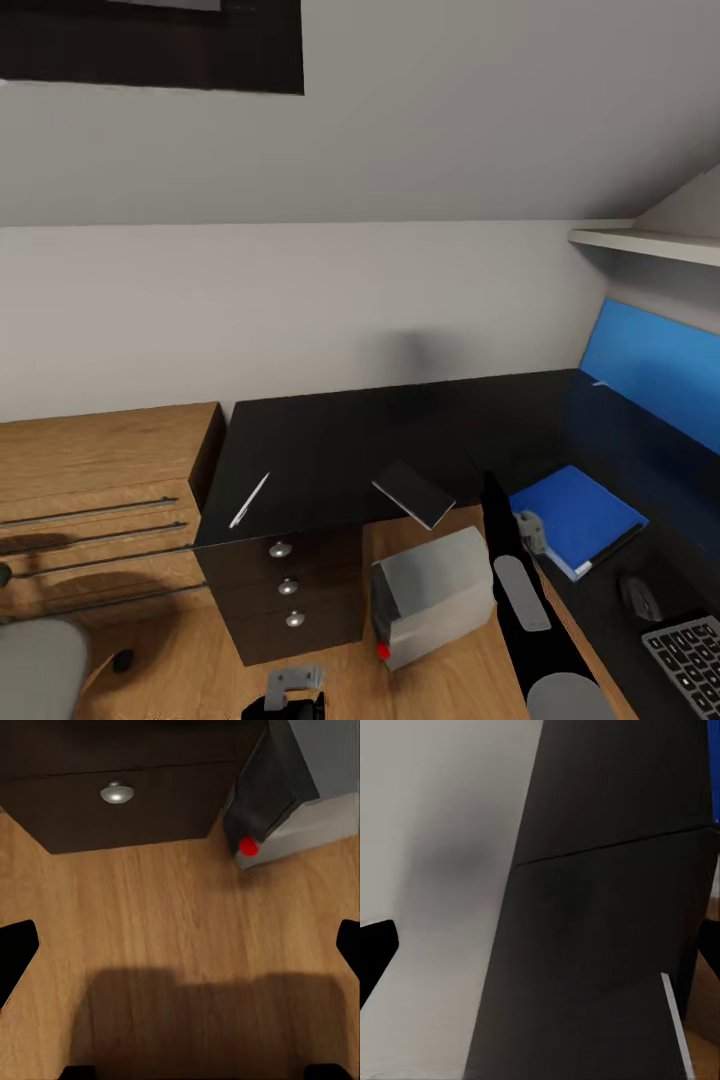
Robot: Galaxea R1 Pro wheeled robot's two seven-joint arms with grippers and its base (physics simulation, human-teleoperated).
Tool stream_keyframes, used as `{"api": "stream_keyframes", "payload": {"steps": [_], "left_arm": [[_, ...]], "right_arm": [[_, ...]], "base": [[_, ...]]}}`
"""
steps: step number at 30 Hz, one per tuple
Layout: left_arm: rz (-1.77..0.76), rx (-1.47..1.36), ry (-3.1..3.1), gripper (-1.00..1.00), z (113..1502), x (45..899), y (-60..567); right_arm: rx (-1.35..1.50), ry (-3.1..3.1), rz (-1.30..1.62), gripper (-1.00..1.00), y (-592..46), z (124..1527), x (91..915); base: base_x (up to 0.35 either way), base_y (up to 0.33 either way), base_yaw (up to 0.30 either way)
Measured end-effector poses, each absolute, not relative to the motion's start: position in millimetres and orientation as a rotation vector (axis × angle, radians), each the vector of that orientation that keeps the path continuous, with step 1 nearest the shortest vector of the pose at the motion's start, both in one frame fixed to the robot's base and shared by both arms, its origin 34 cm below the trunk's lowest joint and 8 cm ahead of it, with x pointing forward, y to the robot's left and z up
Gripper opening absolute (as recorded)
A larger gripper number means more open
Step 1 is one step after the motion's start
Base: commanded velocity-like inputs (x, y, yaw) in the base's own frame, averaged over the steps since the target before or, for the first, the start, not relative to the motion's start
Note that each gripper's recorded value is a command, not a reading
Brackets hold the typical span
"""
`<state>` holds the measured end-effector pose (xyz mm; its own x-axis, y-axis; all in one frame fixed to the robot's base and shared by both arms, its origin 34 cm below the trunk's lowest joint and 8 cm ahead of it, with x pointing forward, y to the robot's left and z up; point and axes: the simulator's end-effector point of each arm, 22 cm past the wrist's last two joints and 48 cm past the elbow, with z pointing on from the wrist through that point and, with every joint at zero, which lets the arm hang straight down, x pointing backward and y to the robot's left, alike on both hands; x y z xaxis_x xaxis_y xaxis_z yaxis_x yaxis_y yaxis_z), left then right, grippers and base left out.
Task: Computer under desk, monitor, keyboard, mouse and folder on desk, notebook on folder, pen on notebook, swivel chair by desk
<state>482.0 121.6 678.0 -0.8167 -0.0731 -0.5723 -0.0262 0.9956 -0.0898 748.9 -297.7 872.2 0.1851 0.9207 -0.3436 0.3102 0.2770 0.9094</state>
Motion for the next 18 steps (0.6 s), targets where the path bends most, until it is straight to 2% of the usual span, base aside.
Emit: {"api": "stream_keyframes", "payload": {"steps": [6,18], "left_arm": [[-0.097,-0.148,2.378,1.00,694.2,505.9,133.5],[-0.090,-0.160,2.374,1.00,675.9,504.3,136.6]], "right_arm": [[1.251,1.417,0.683,1.00,-280.6,862.0,746.3],[1.200,1.596,0.870,1.00,-230.4,829.7,743.0]], "base": [[0.000,0.000,0.192],[0.000,0.000,0.016]]}}
